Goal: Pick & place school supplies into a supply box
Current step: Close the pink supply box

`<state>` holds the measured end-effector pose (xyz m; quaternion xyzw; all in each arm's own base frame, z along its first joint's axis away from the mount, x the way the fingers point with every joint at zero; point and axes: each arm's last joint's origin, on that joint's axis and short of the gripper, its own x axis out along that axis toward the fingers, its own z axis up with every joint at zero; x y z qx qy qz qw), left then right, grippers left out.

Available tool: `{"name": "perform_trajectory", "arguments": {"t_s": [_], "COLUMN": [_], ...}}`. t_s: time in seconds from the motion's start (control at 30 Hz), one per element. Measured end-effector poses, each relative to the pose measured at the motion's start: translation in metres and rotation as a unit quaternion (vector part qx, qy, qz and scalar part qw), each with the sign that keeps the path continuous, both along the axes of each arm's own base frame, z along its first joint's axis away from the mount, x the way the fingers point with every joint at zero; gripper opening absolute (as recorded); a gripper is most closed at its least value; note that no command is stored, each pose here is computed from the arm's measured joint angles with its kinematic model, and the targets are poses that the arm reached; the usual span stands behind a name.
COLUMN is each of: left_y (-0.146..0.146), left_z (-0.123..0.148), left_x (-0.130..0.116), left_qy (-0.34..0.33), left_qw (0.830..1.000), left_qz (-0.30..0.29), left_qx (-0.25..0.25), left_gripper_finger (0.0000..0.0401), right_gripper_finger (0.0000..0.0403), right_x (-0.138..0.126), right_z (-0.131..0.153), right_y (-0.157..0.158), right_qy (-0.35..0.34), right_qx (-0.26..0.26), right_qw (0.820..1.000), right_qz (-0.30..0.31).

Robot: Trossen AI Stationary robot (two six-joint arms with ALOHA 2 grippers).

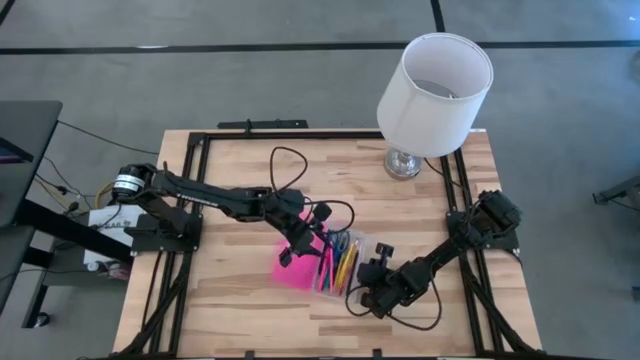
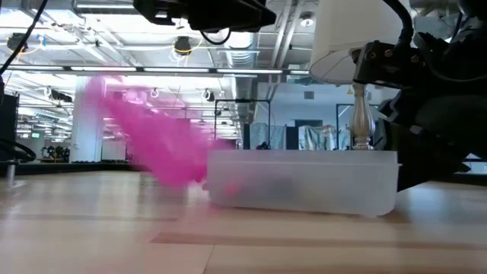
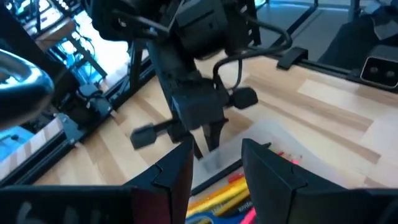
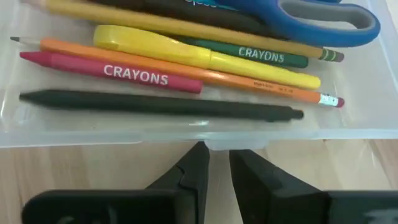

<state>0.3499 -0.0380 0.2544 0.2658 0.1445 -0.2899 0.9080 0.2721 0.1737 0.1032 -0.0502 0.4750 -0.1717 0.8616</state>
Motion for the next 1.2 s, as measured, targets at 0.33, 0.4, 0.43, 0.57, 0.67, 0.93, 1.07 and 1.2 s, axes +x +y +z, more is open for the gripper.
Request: {"name": "perform_trajectory", "arguments": {"t_s": [0.33, 0.4, 0.43, 0.57, 0.67, 0.93, 1.07, 1.2], "left_y": [0.003, 0.006, 0.008, 0.016, 0.019, 0.034, 0.041, 0.042], "left_z": [-0.007, -0.003, -0.005, -0.021, -0.031, -0.072, -0.084, -0.105], "left_x": [-0.007, -0.017, -0.024, -0.048, -0.061, -0.093, -0.111, -0.125], "left_qy": [0.061, 0.095, 0.128, 0.283, 0.349, 0.4, 0.392, 0.359], "left_qw": [0.997, 0.992, 0.985, 0.939, 0.908, 0.87, 0.871, 0.888], "left_qz": [0.043, 0.078, 0.104, 0.187, 0.223, 0.281, 0.295, 0.288], "left_qx": [0.022, 0.038, 0.049, 0.066, 0.058, 0.06, 0.037, -0.008], "left_gripper_finger": [0.0132, 0.0132, 0.0132, 0.0132, 0.0132, 0.0132, 0.0132, 0.0132], "right_gripper_finger": [0.0063, 0.0063, 0.0063, 0.0063, 0.0063, 0.0063, 0.0063, 0.0063], "right_x": [0.0, 0.0, 0.0, 0.0, 0.0, 0.0, 0.0, 0.0], "right_z": [0.0, 0.0, 0.0, 0.0, 0.0, 0.0, 0.0, 0.0], "right_y": [0.0, 0.0, 0.0, 0.0, 0.0, 0.0, 0.0, 0.0], "right_qy": [-0.001, 0.0, 0.0, 0.001, 0.001, -0.001, -0.002, -0.002], "right_qx": [0.0, 0.0, 0.0, -0.001, -0.001, 0.001, 0.001, 0.001], "right_qw": [1.0, 1.0, 1.0, 1.0, 1.0, 1.0, 1.0, 1.0], "right_qz": [0.0, 0.0, 0.0, 0.0, 0.0, 0.0, 0.0, 0.0]}}
